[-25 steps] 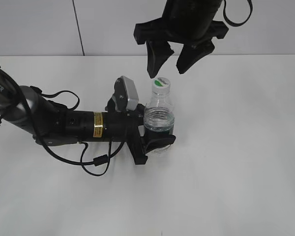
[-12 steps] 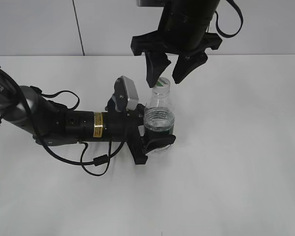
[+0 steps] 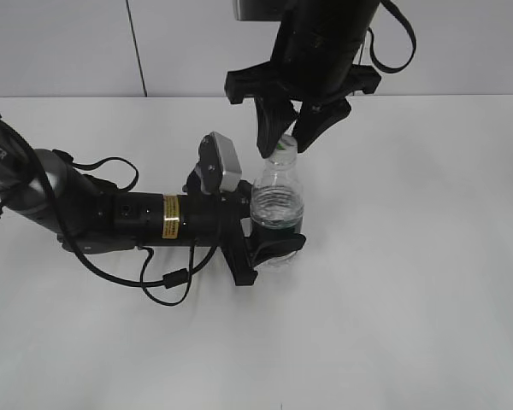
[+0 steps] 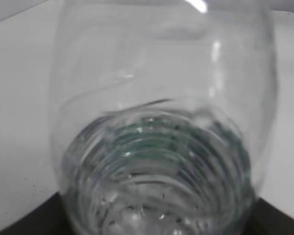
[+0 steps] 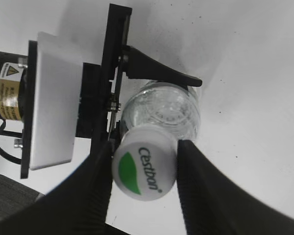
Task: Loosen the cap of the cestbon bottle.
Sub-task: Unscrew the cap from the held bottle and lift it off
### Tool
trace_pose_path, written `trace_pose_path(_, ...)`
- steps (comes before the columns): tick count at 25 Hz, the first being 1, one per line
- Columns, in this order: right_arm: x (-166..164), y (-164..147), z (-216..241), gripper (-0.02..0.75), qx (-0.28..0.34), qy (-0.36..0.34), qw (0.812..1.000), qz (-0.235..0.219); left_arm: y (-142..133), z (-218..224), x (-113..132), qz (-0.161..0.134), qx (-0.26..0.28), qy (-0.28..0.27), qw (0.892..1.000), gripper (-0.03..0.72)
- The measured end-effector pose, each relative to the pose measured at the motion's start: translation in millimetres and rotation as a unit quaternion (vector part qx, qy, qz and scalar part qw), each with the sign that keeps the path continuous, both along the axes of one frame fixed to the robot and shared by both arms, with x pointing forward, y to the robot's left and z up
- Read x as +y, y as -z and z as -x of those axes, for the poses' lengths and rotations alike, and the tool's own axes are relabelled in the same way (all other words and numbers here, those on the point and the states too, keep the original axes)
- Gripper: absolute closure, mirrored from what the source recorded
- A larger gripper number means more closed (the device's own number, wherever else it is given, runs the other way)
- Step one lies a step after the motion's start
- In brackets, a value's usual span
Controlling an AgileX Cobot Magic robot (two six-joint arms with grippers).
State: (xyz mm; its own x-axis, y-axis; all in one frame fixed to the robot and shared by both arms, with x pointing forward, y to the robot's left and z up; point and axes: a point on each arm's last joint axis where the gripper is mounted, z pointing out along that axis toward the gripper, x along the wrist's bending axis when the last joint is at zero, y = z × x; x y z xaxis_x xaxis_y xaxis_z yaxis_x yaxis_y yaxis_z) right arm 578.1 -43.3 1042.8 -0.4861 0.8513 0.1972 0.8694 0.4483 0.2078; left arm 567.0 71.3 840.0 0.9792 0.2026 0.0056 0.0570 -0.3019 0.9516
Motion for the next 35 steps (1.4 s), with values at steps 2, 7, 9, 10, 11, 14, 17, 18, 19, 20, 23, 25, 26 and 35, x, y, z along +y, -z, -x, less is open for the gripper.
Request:
trace_pose_path(2,0.1,0.0,0.1,0.438,-0.001,-0.004,1.000,0.000,0.1,0.1,-0.3,0.000,0.000,0.000,1.000,0.284)
trace_pose_path(7,0.2,0.0,0.1,0.438,-0.013,-0.048,0.999,0.003,0.0,-0.1,-0.2,0.000,0.000,-0.001,1.000,0.284)
trace_pose_path(9,0.2,-0.1,0.2,0.438,-0.027,-0.099,0.995,0.008,0.0,-0.1,-0.2,0.000,0.000,-0.001,1.000,0.284)
trace_pose_path(10,0.3,-0.3,0.1,0.438,-0.038,-0.136,0.990,0.010,0.0,-0.1,-0.2,0.000,0.000,-0.001,1.000,0.284)
trace_pose_path(11,0.4,-0.3,0.2,0.438,-0.048,-0.172,0.984,0.013,0.0,-0.1,-0.2,0.000,0.000,-0.001,1.000,0.284)
trace_pose_path(14,0.6,-1.0,0.0,0.438,-0.092,-0.321,0.942,0.026,0.0,-0.1,-0.2,0.000,0.000,-0.001,1.000,0.284)
trace_pose_path(17,0.8,-1.6,-0.1,0.439,-0.138,-0.475,0.868,0.040,0.1,-0.2,-0.2,0.000,0.002,-0.003,1.000,0.284)
trace_pose_path(18,0.9,-1.9,-0.1,0.439,-0.153,-0.527,0.835,0.045,0.1,-0.2,-0.2,0.000,0.002,-0.003,1.000,0.284)
trace_pose_path(19,0.9,-2.4,0.0,0.439,-0.167,-0.572,0.802,0.049,0.1,-0.2,-0.2,0.000,0.002,-0.003,1.000,0.284)
trace_pose_path(20,0.9,-2.6,0.0,0.439,-0.178,-0.608,0.772,0.052,0.1,-0.2,-0.2,0.000,0.002,-0.003,1.000,0.284)
trace_pose_path(23,0.9,-3.0,0.1,0.443,-0.196,-0.671,0.713,0.058,0.1,-0.4,-0.1,0.000,0.004,-0.004,1.000,0.284)
trace_pose_path(25,0.8,-2.9,0.0,0.443,-0.200,-0.685,0.698,0.060,0.1,-0.5,-0.1,0.001,0.005,-0.005,1.000,0.284)
trace_pose_path(26,0.8,-2.9,0.0,0.443,-0.201,-0.689,0.694,0.061,0.1,-0.5,-0.1,0.001,0.005,-0.005,1.000,0.284)
trace_pose_path(35,0.8,-2.9,0.0,0.443,-0.203,-0.693,0.689,0.061,0.1,-0.5,-0.1,0.001,0.005,-0.005,1.000,0.284)
